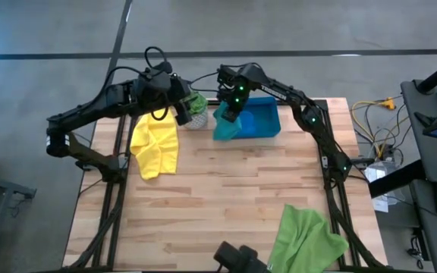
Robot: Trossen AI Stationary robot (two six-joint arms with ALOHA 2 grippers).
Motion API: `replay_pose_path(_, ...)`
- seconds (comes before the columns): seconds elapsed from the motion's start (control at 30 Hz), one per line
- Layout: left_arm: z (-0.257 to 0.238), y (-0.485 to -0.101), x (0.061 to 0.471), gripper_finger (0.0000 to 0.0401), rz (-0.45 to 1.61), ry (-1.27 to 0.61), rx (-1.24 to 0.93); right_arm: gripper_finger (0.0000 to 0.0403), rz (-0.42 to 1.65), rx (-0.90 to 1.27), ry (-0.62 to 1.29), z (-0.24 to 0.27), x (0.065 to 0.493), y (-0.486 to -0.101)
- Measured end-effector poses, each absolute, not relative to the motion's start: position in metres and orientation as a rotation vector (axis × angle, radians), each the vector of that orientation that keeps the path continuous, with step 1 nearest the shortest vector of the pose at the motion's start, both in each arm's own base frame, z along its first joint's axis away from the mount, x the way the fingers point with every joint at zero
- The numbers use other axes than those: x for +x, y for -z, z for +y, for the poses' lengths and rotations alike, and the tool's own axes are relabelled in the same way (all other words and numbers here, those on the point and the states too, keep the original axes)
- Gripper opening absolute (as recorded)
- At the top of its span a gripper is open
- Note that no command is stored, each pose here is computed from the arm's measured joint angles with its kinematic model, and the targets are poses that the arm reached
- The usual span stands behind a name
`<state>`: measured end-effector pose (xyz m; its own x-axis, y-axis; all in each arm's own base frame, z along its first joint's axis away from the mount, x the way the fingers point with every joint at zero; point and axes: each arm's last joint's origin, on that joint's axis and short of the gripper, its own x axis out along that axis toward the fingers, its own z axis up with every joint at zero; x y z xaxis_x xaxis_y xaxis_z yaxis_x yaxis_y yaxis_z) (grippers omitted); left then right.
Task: Fold microfiber towels
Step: Fold the light blue microfiber towel on top of the dark blue microfiber towel into the dark blue bin
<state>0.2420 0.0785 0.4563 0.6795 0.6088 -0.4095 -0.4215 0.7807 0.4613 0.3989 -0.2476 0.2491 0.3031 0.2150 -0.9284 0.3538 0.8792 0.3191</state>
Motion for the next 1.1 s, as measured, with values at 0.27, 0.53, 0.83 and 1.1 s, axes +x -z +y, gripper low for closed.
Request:
replay_pose_path(0.27,0.079,-0.456,0.243,0.0215,0.581,-0.581,0.344,0.0009,1.237,0.514,0.175,-0.262,0.397,-0.247)
replay_pose_path(0.53,0.079,-0.452,0.244,0.0215,0.589,-0.569,0.34,0.0009,1.231,0.526,0.195,-0.269,0.392,-0.25)
replay_pose_path(0.83,0.08,-0.436,0.249,0.0215,0.643,-0.555,0.341,0.0009,1.262,0.276,-0.171,-0.216,0.375,-0.303)
replay_pose_path(1.1,0.08,-0.439,0.251,0.0215,0.602,-0.556,0.352,0.0009,1.222,0.02,-0.433,-0.143,0.376,-0.329)
